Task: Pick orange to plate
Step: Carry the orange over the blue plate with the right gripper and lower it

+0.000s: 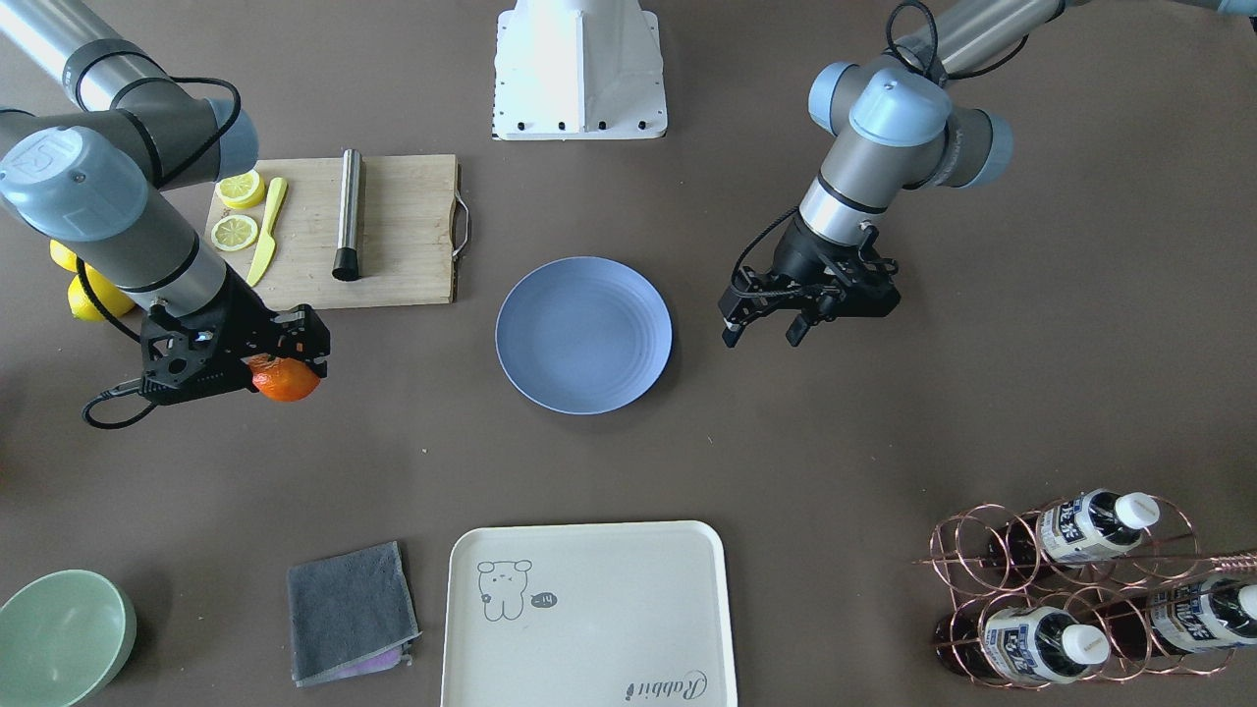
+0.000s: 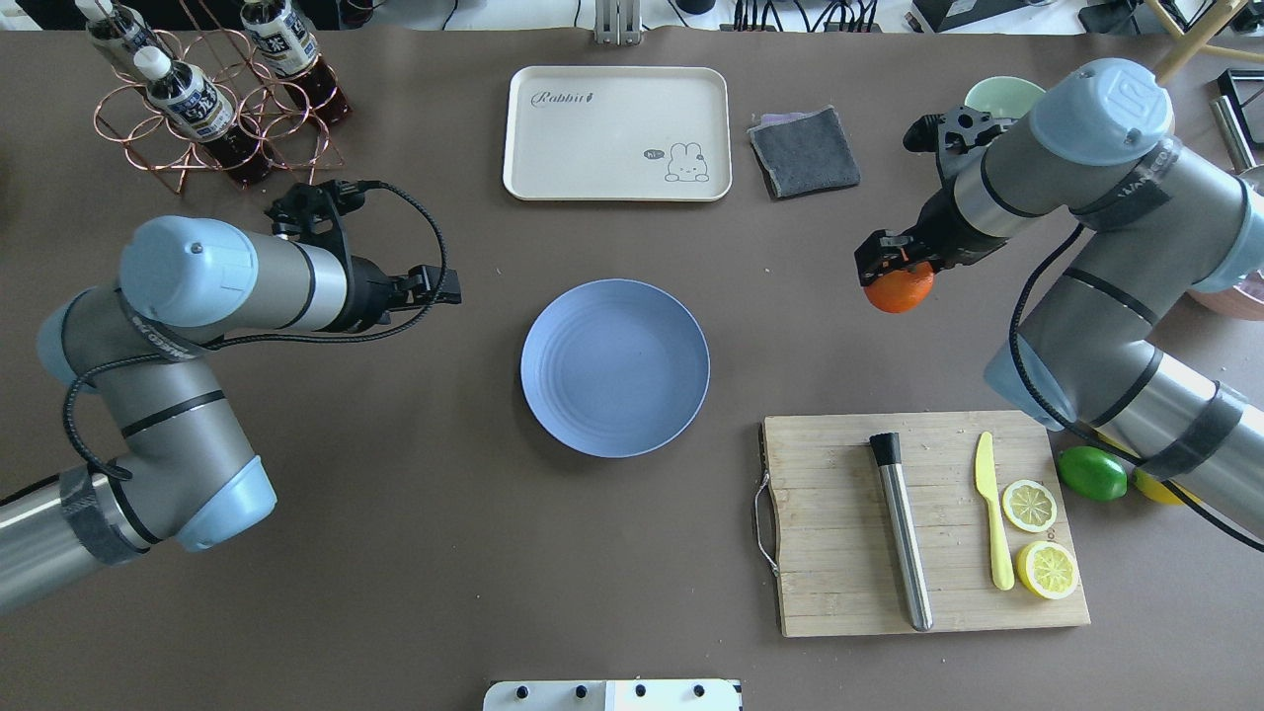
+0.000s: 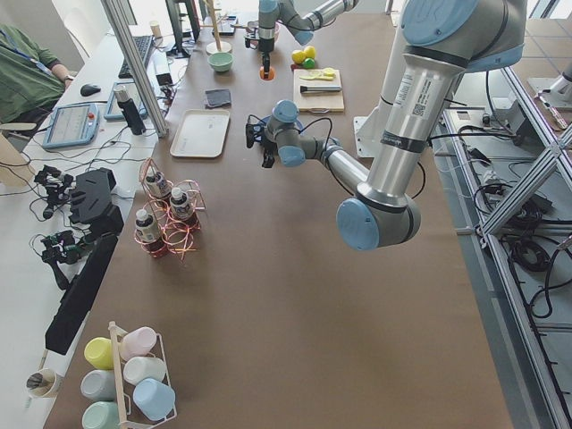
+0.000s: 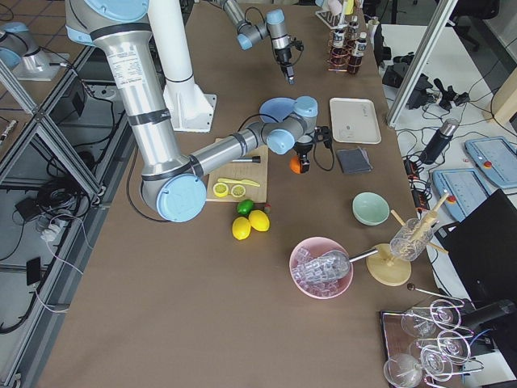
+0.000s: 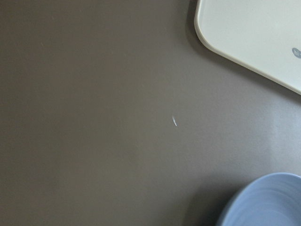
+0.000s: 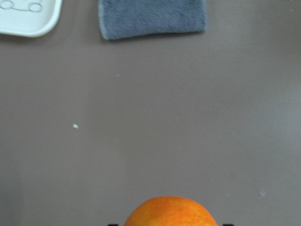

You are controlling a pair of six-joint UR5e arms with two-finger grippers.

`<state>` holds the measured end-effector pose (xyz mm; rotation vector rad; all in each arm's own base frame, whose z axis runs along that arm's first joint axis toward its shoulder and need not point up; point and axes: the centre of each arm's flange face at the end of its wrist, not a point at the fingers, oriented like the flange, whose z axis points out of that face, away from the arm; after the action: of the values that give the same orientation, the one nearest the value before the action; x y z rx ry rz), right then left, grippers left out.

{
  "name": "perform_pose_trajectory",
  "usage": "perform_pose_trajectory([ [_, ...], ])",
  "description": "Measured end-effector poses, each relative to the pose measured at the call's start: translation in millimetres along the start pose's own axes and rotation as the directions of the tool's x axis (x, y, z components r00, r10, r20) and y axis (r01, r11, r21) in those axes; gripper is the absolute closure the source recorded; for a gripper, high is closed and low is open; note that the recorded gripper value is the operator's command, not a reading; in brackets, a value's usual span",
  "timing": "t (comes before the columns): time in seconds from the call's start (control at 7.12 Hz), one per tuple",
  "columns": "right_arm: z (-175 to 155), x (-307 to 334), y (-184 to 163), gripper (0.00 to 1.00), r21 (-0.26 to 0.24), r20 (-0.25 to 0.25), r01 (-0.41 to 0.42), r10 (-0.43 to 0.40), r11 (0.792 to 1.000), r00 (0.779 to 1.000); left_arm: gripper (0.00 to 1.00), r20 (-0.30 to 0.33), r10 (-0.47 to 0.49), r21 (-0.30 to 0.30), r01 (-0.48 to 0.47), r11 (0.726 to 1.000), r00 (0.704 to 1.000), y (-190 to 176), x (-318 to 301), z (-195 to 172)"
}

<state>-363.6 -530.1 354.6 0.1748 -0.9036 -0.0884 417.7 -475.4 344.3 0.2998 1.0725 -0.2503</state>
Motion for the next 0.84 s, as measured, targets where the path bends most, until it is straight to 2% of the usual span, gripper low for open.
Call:
perform_pose_trajectory([
  [0.14,0.8,-50.4,1.1,1.0,0.024,0.027,-0.006,0.005,1.0,1.0,0.02,0.041,0.131,0.033,-0.132,0.991,0.991,-22.4,-40.9,-24.4],
  [0.28,6.5,-101.5,8.6,1.0,0.047,0.036,-0.014,0.012,0.999,0.999,0.02,0.074,0.186,0.044,-0.189,0.981,0.98,-49.2,-84.1,-57.6],
  [0.56,21.6,-191.1,35.9,1.0,0.069,0.0,-0.017,0.017,0.997,1.0,0.02,0.085,0.171,0.055,-0.176,0.983,0.982,-83.6,-165.5,-114.2],
  [0.7,34.4,-224.2,53.4,1.0,0.072,-0.019,-0.025,0.026,0.997,0.999,0.02,0.099,0.189,0.061,-0.196,0.979,0.977,-87.9,-201.5,-131.6],
  [0.84,51.7,-247.0,62.6,1.0,0.073,-0.038,-0.035,0.037,0.997,0.999,0.02,0.11,0.205,0.042,-0.21,0.977,0.973,-91.1,-229.4,-140.7],
])
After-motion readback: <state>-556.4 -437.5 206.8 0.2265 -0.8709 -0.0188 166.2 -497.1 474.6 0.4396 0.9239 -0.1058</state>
